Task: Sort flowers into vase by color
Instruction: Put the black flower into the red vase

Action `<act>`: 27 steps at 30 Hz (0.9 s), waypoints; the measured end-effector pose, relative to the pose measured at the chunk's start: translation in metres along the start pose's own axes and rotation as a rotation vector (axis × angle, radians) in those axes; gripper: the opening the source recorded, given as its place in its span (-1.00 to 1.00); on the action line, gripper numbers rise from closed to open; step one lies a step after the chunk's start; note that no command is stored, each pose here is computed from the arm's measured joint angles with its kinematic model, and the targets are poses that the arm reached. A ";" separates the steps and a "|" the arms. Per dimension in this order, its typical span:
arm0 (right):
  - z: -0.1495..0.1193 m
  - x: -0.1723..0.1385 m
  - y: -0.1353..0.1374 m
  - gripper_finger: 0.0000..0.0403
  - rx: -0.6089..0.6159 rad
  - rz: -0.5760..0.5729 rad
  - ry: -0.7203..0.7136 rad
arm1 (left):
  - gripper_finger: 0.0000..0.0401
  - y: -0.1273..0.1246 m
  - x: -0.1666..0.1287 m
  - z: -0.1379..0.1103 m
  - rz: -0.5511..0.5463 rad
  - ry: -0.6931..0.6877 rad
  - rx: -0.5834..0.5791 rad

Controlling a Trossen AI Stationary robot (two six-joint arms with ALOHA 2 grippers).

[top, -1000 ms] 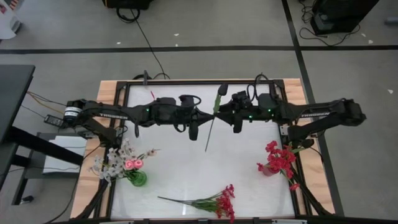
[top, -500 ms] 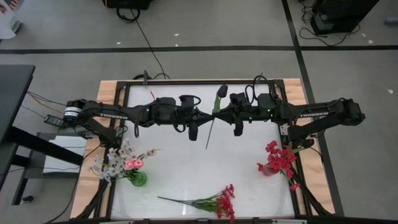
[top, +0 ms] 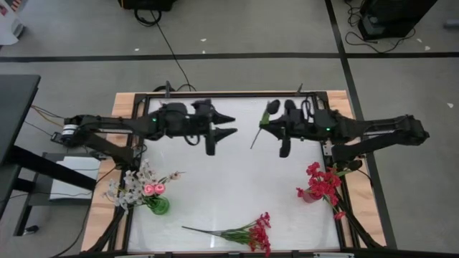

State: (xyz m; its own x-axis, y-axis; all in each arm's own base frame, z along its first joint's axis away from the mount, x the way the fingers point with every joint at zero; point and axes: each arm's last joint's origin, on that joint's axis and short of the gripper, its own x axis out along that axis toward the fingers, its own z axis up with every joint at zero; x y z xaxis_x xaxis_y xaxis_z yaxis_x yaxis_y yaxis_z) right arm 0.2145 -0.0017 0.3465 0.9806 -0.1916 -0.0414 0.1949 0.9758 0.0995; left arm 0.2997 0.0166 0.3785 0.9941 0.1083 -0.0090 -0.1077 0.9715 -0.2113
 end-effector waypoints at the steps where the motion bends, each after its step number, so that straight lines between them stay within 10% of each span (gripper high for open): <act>1: 0.002 -0.006 0.000 -0.94 -0.024 0.004 -0.001 | 0.06 0.001 -0.006 0.005 0.011 -0.009 0.000; 23: 0.034 -0.092 -0.012 -0.94 0.000 0.090 -0.169 | 0.10 0.006 -0.027 0.018 0.052 -0.020 0.018; 27: 0.030 -0.113 -0.021 -0.94 -0.020 -0.035 -0.145 | 0.10 0.006 -0.026 0.018 0.052 -0.019 0.018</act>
State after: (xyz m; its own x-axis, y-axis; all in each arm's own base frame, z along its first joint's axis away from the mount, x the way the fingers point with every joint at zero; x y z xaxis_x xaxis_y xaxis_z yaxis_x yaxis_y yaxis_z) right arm 0.1005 -0.0036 0.3792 0.9664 -0.2371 0.0993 0.2297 0.9699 0.0804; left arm 0.2725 0.0237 0.3952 0.9866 0.1629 -0.0014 -0.1601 0.9679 -0.1938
